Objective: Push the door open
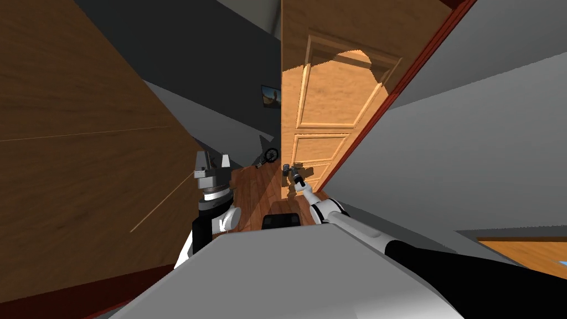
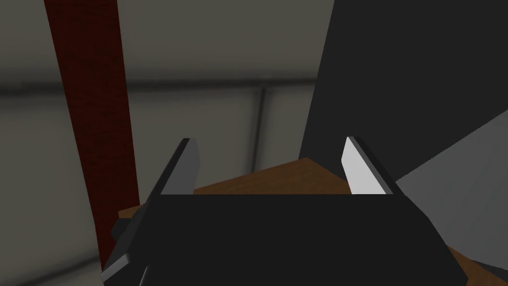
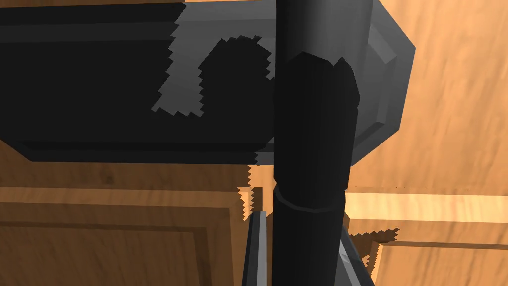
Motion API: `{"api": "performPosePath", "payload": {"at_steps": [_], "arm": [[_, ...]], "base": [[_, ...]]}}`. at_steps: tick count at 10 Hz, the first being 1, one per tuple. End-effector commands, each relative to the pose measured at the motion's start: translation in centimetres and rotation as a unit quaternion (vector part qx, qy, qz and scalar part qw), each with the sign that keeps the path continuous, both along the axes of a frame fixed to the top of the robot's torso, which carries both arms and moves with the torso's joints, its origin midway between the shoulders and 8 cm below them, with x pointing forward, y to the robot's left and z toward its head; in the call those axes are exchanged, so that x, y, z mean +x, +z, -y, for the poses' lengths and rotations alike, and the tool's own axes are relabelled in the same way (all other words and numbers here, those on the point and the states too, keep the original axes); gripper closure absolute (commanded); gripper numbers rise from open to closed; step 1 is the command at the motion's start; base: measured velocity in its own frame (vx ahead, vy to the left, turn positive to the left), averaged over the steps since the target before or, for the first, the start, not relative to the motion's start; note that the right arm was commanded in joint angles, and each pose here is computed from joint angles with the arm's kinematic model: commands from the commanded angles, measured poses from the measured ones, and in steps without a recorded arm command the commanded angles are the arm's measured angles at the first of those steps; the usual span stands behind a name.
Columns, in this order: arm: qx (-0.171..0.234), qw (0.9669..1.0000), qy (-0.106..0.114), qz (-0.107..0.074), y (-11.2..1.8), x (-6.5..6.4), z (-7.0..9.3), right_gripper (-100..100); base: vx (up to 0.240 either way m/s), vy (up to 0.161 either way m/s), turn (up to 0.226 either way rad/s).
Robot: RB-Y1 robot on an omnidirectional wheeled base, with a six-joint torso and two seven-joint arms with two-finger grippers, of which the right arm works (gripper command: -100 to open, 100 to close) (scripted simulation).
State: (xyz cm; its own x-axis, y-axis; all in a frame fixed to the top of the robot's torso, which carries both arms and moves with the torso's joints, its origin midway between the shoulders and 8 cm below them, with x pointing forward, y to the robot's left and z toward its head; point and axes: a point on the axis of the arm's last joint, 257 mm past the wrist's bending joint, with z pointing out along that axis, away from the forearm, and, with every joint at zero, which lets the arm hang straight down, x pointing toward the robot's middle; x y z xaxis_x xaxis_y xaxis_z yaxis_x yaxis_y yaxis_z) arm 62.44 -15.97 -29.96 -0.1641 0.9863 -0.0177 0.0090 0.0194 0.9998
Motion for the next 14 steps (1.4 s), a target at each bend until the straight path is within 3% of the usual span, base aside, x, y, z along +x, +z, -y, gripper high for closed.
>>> {"api": "performPosePath", "payload": {"at_steps": [1, 2, 3, 4, 5, 6, 7, 9, 11, 14], "arm": [[-0.002, 0.9998, -0.02, 0.007, 0.6, 0.6, 2.7, 100], [0.0, 0.9996, -0.019, 0.021, 1.9, 0.9, 2.5, 100], [0.0, 0.9996, -0.018, 0.023, 2.2, 1.1, 2.4, 100], [-0.001, 0.9994, -0.034, 0.007, 0.7, 0.7, 4.1, 100], [-0.001, 0.9994, -0.034, 0.007, 0.7, 0.7, 4.1, 100], [-0.003, 0.9994, -0.035, -0.004, -0.4, 0.4, 4.2, 100], [0.0, 0.9989, -0.047, 0.007, 0.7, 0.8, 5.4, 100], [0.001, 0.9982, -0.059, 0.007, 0.7, 0.8, 6.6, 100], [0.001, 0.9982, -0.059, 0.007, 0.7, 0.8, 6.6, 100], [0.005, 0.9968, -0.08, 0.006, 0.7, 0.8, 8.6, 100]], "base": [[0.16, 0.186, -0.093], [0.102, 0.128, -0.06], [0.03, 0.034, -0.003], [0.104, 0.117, -0.035], [0.115, 0.133, -0.067], [0.06, 0.041, -0.025], [0.108, 0.105, -0.067], [0.133, 0.148, -0.078], [0.079, 0.078, -0.03], [0.113, 0.122, -0.068]]}}
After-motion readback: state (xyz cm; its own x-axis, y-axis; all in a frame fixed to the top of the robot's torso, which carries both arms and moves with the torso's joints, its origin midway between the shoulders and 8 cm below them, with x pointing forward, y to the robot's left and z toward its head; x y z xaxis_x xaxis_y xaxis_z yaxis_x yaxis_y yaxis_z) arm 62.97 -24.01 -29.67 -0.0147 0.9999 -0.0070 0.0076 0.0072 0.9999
